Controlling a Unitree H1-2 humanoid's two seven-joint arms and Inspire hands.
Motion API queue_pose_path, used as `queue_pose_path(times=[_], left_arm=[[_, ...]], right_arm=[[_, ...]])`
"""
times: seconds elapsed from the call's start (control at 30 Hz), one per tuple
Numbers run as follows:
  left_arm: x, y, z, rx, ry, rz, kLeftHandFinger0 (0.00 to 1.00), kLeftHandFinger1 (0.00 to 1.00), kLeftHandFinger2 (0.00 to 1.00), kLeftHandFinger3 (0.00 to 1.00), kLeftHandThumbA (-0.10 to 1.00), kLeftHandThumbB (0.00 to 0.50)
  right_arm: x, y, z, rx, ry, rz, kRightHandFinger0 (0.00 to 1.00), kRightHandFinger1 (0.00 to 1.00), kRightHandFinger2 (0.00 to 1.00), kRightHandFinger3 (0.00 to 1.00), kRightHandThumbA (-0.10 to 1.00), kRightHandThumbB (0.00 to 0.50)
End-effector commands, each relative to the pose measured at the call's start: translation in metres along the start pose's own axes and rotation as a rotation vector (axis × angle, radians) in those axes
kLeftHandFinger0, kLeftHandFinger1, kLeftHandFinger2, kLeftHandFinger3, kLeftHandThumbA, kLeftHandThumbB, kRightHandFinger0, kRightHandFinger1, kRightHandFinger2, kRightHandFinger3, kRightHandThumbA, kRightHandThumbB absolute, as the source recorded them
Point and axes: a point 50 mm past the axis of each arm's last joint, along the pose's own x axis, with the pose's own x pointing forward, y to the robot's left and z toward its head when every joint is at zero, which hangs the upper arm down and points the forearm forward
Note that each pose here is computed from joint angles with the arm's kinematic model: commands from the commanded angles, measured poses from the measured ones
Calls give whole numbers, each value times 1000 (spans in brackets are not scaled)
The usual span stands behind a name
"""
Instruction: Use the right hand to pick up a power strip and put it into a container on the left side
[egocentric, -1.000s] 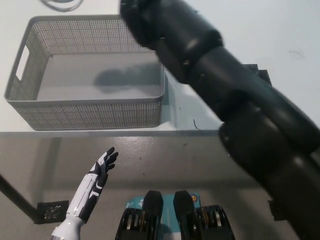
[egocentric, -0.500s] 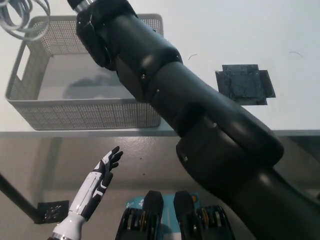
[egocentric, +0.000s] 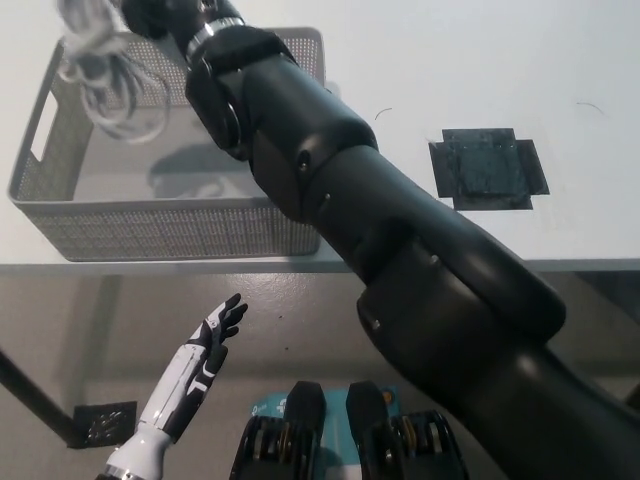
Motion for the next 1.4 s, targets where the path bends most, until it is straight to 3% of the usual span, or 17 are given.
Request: queue_pose_path(times=[0.0,0.3,0.4,0.5,0.6,0.7,0.83,0.93,0.97,1.0,1.03,1.07,1.1,1.13,1.27,1.37], left_arm=[[15,16,15,50,-70,-25,1000,1000,1000,1000,1000,209],[21,17,18,66,-87,-34,1000,1000,1000,1000,1000,213],[22,16,19,64,-87,-35,1000,1000,1000,1000,1000,222],[22,16,19,69,-80,-37,1000,1000,1000,1000,1000,230],[24,16,20,78,-91,-37,1000,1000,1000,1000,1000,217],[27,16,21,74,-97,-42,1000,1000,1000,1000,1000,220],[27,16,21,80,-95,-46,1000,1000,1000,1000,1000,232],[27,15,20,79,-85,-46,1000,1000,1000,1000,1000,245],[27,15,20,80,-86,-47,1000,1000,1000,1000,1000,240],[27,15,21,80,-88,-48,1000,1000,1000,1000,1000,239],[26,15,21,82,-88,-49,1000,1000,1000,1000,1000,239],[26,15,21,79,-88,-48,1000,1000,1000,1000,1000,241],[26,15,21,76,-88,-49,1000,1000,1000,1000,1000,240],[26,15,21,74,-88,-50,1000,1000,1000,1000,1000,241],[24,13,19,75,-78,-57,1000,1000,1000,1000,1000,238],[25,14,18,79,-79,-54,1000,1000,1000,1000,1000,235]], right_arm=[[32,-64,24,50,68,278,1000,1000,1000,1000,734,500],[34,-74,27,104,62,406,1000,1000,1000,1000,769,500],[34,-79,27,225,46,527,1000,1000,1000,1000,735,500],[33,-92,24,257,15,707,1000,1000,1000,1000,822,500],[31,-106,19,322,-9,826,1000,1000,1000,1000,759,500],[32,-124,20,378,12,914,1000,1000,1000,1000,553,500],[32,-150,26,376,-10,985,1000,1000,1000,1000,471,500],[32,-180,22,425,-32,1017,1000,1000,1000,1000,506,500],[32,-188,20,476,-40,1020,1000,1000,1000,1000,444,483],[31,-202,15,557,-75,1000,1000,1000,1000,1000,484,457],[31,-216,9,643,-104,967,1000,1000,1000,1000,584,498],[31,-227,3,725,-154,933,1000,1000,1000,1000,711,500],[29,-240,-3,805,-190,900,1000,1000,1000,1000,919,500],[27,-260,-12,905,-224,852,1000,1000,1000,1000,1000,500],[12,-321,-52,1105,-371,573,1000,1000,1000,1000,1000,500],[-3,-348,-68,1098,-435,484,1000,1000,1000,1000,1000,498]])
